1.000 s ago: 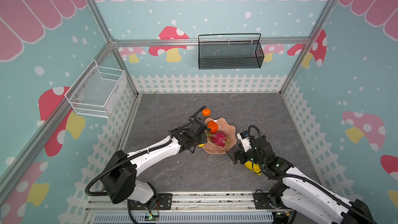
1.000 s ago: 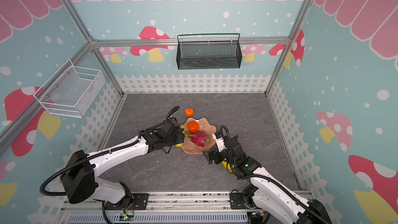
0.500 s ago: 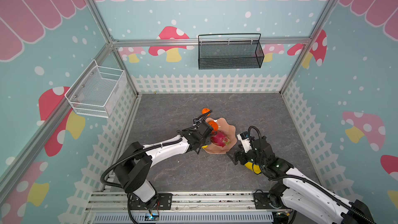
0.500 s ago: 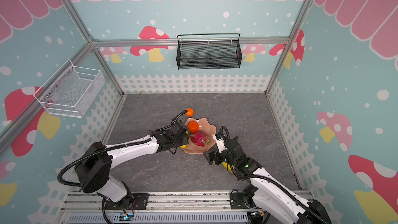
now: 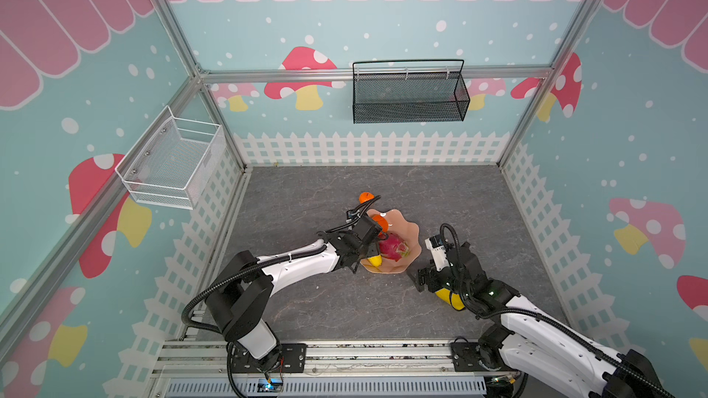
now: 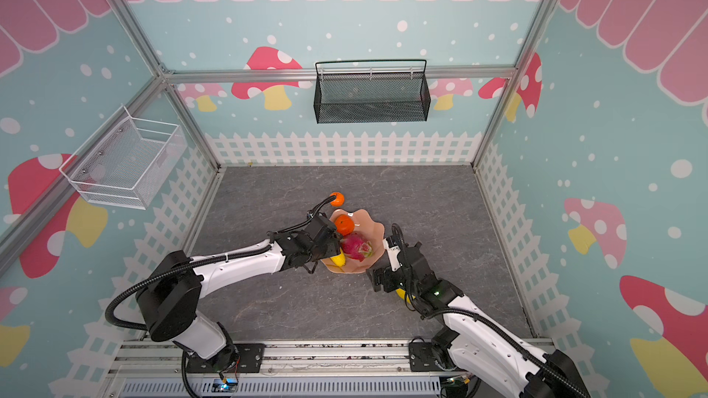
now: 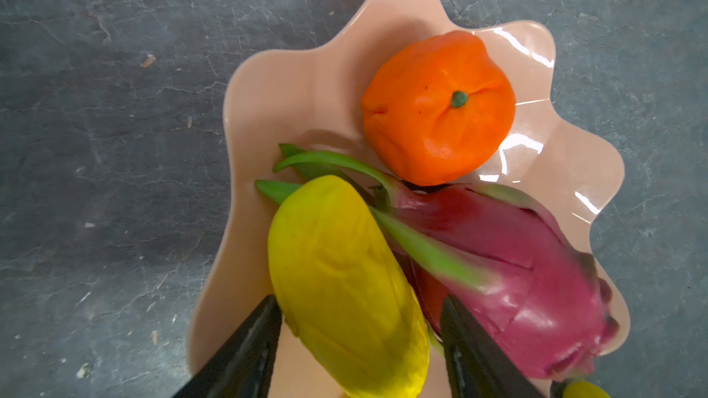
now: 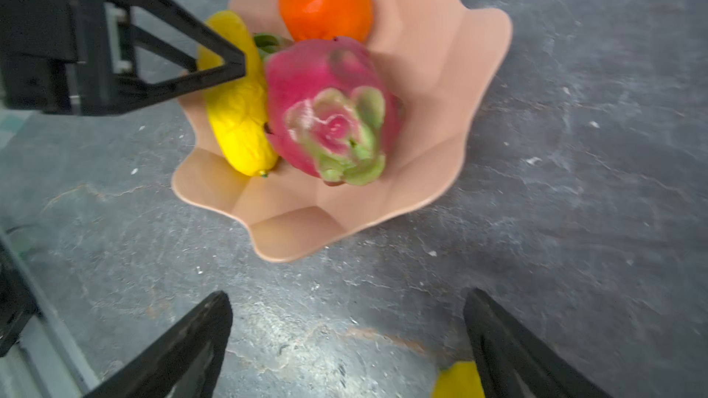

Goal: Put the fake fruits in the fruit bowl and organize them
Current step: 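Place the yellow fruit in the bowl beside the dragon fruit with the left gripper, then grasp the other yellow fruit with the right gripper and carry it over the bowl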

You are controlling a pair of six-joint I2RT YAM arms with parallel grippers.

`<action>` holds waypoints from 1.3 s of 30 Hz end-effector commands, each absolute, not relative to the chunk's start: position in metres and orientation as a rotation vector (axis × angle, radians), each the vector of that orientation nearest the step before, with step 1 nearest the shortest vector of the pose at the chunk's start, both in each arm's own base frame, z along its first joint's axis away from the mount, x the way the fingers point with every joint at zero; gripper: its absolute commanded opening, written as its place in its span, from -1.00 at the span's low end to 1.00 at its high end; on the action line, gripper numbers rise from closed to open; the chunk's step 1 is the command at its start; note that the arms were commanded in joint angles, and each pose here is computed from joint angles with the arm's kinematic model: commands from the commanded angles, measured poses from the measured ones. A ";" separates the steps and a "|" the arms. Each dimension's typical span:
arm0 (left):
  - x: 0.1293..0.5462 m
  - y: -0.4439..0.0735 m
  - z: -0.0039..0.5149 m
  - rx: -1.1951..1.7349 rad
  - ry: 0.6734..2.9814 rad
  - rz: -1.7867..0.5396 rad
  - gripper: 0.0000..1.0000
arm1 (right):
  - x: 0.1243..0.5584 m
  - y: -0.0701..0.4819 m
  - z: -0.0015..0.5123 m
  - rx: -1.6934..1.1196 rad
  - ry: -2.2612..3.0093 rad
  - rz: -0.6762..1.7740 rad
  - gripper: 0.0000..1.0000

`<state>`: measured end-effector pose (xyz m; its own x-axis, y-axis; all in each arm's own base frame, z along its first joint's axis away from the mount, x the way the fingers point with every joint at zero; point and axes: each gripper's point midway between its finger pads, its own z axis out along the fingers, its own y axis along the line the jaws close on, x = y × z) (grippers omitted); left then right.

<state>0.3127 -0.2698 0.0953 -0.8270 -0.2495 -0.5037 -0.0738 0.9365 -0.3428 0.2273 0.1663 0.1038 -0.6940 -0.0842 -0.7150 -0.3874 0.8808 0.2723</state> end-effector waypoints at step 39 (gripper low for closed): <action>0.251 -0.232 0.200 0.590 2.276 -0.911 0.99 | 0.168 0.102 0.032 -1.699 2.613 0.179 0.63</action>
<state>0.2508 -0.2357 0.1926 -0.7528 0.1619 -0.6380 0.5575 0.6722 -0.4872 0.1812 0.1099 0.0405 -0.4125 -0.9002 -0.1398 -0.9102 0.4134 0.0243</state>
